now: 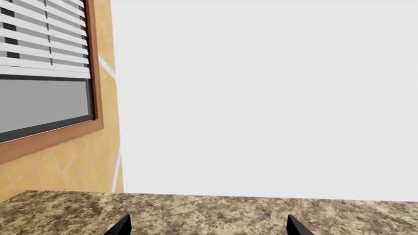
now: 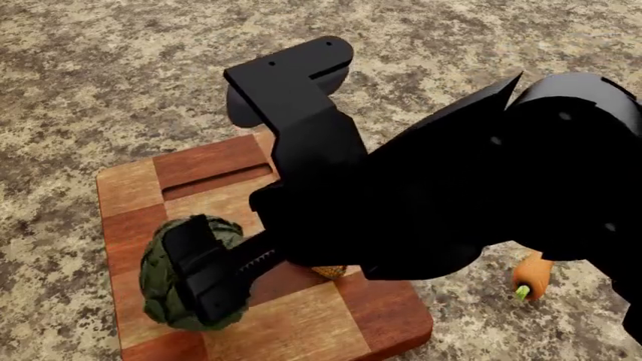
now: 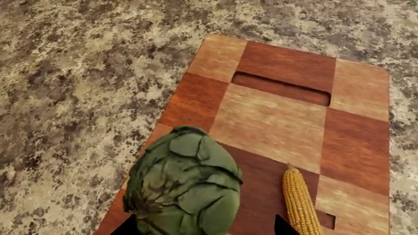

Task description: Clear the non-vegetable object off the cutting board and place the vegetables onto it.

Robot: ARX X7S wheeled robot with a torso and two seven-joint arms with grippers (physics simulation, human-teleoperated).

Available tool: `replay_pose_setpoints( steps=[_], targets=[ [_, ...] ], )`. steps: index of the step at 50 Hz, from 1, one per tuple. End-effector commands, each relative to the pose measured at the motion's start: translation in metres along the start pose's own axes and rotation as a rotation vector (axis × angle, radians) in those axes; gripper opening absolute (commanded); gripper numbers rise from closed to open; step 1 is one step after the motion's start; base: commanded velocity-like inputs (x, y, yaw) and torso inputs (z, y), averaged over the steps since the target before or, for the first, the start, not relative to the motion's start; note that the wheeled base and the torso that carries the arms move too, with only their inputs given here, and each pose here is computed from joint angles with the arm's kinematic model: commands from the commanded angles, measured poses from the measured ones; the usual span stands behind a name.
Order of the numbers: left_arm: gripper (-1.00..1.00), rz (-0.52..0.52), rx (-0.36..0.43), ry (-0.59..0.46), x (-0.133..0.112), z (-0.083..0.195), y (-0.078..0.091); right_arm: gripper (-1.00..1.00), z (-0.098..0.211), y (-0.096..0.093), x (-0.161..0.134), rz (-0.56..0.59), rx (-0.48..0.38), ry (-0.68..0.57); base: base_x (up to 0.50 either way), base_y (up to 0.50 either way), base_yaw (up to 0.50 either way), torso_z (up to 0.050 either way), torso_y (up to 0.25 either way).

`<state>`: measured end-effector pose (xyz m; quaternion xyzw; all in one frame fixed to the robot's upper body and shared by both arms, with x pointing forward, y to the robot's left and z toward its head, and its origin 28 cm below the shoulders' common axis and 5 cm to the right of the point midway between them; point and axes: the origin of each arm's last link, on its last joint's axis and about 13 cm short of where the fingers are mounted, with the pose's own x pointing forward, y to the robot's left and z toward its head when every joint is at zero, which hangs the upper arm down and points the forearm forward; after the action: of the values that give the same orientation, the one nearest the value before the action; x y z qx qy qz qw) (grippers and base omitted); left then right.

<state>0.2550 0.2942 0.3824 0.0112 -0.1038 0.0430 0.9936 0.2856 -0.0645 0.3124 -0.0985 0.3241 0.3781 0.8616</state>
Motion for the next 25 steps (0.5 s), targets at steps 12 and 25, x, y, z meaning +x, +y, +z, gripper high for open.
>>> replay_pose_setpoints(
  steps=[12,25],
  targets=[
    [1.00,0.003,-0.005,-0.016,-0.002,0.007,0.001,1.00,0.024,0.020,-0.035,-0.047,-0.101,-0.071,0.00,0.00,0.00,0.000,0.000],
    [1.00,-0.002,-0.006,-0.014,-0.004,0.007,0.000,1.00,0.021,0.038,-0.071,-0.108,-0.139,-0.167,0.00,0.00,0.00,0.000,0.000]
  ],
)
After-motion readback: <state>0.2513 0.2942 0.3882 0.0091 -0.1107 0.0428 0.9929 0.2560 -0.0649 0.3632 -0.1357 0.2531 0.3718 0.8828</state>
